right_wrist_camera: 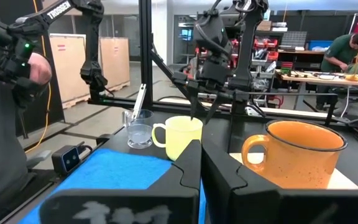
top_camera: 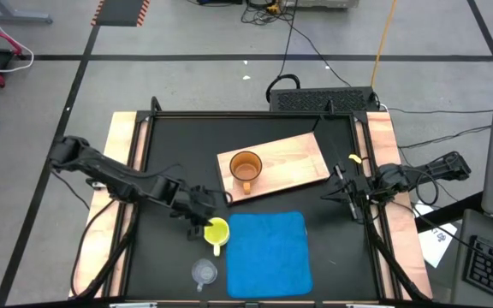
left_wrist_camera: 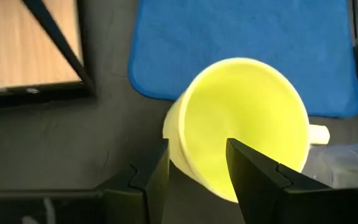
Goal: Stack small to large cups/mugs on shelf
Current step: Put the yellow mug on the shelf
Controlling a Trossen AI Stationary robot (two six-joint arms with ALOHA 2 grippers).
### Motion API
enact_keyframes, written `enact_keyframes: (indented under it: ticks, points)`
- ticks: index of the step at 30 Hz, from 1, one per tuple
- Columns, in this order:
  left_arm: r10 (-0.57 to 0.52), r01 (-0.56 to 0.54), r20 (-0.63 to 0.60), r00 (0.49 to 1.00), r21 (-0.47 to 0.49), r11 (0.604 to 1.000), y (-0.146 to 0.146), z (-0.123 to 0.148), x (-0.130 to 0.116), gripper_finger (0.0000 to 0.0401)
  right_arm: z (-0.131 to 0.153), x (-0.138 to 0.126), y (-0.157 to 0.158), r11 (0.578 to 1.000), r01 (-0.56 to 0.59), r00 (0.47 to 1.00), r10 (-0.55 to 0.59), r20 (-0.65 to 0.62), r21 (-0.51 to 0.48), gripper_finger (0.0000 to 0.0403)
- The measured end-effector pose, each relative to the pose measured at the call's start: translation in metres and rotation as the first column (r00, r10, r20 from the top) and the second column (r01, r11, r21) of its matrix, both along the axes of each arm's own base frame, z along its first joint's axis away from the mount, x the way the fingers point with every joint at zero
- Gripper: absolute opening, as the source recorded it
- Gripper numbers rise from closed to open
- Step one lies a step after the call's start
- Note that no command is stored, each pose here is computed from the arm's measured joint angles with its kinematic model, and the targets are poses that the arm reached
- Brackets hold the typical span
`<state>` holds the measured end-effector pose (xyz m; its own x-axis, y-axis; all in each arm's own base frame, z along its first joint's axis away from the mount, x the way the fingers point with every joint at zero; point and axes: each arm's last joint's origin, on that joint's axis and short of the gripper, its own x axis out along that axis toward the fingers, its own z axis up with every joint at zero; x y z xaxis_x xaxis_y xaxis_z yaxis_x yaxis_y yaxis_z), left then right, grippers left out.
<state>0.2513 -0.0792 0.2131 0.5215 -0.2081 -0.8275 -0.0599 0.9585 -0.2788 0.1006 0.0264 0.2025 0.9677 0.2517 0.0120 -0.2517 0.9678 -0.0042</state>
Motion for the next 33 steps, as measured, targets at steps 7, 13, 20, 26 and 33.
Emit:
enact_keyframes:
  ticks: [7,13,20,26,33]
  points:
    - [-0.006,0.006,-0.028,1.000,-0.003,1.000,-0.001,-0.005,0.002,0.0161,0.000,0.000,0.000,1.000,0.000,1.000,0.000,0.000,0.000,0.0000]
    - [-0.026,0.024,-0.058,0.998,-0.021,0.999,0.000,-0.012,0.005,0.0161,0.000,0.000,0.000,1.000,0.000,1.000,0.000,0.001,0.000,0.0000]
    - [-0.025,0.025,-0.058,0.998,-0.001,1.000,0.003,-0.016,0.009,0.0161,0.000,0.000,0.000,1.000,0.000,1.000,0.000,0.001,0.000,0.0000]
    - [-0.030,0.030,-0.055,0.998,0.006,1.000,0.003,-0.016,0.009,0.0161,0.000,0.000,0.000,1.000,0.000,1.000,0.000,0.001,0.001,0.0000]
    - [-0.030,0.030,-0.047,0.998,0.005,1.000,0.003,-0.015,0.009,0.0113,0.000,0.000,0.000,1.000,0.000,1.000,0.000,0.000,0.000,0.0000]
